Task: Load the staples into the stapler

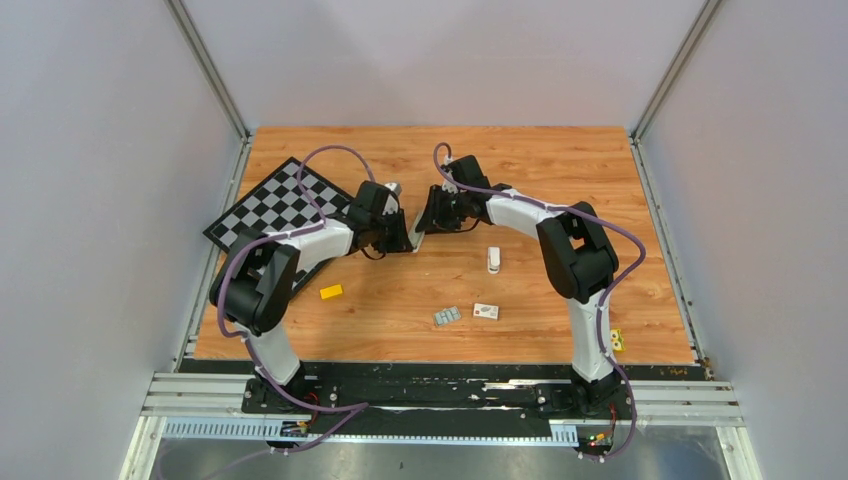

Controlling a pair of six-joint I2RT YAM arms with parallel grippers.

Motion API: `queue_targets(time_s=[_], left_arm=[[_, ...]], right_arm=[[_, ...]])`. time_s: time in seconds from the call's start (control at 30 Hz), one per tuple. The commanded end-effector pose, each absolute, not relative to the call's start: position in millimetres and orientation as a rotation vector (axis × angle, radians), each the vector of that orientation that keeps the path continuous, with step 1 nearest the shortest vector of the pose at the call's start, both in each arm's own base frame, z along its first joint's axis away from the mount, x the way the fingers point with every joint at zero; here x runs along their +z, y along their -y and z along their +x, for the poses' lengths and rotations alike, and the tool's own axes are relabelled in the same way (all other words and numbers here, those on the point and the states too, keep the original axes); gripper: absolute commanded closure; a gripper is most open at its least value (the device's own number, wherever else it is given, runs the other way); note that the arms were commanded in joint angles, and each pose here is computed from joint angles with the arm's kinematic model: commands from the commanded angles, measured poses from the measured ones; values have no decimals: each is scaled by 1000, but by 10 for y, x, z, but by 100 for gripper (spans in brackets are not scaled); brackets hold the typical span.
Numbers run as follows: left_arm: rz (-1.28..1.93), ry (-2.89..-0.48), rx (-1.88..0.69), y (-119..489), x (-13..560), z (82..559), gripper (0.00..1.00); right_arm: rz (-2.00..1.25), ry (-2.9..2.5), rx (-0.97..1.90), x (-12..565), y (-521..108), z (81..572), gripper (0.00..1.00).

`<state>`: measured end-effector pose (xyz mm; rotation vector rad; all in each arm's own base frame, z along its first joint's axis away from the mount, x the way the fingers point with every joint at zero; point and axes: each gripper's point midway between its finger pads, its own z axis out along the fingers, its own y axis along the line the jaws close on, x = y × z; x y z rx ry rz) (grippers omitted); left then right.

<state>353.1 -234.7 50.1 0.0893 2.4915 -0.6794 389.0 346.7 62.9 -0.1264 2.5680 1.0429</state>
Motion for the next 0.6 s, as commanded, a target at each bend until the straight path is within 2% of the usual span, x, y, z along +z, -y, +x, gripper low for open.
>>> queue_targets(time_s=[0.0, 0.3, 0.37, 0.47, 0.57], left_arm=[[67, -2582, -523, 2129, 97, 3455, 75], [58, -2588, -531, 2113, 108, 3391, 75], [52, -2572, -562, 2140, 238, 3381, 74], [28, -2501, -619, 2199, 534, 3438, 66], [23, -2419, -702, 2300, 821, 3506, 65]], right_arm=[[-105, -2736, 862, 29, -3247, 3669, 64], [-131, -2791, 793, -137, -3155, 3578, 65], [-149, -2793, 784, -143, -3151, 3559, 65], [-163, -2788, 765, -129, -3140, 3543, 65], [-167, -2787, 768, -119, -3147, 3542, 65]])
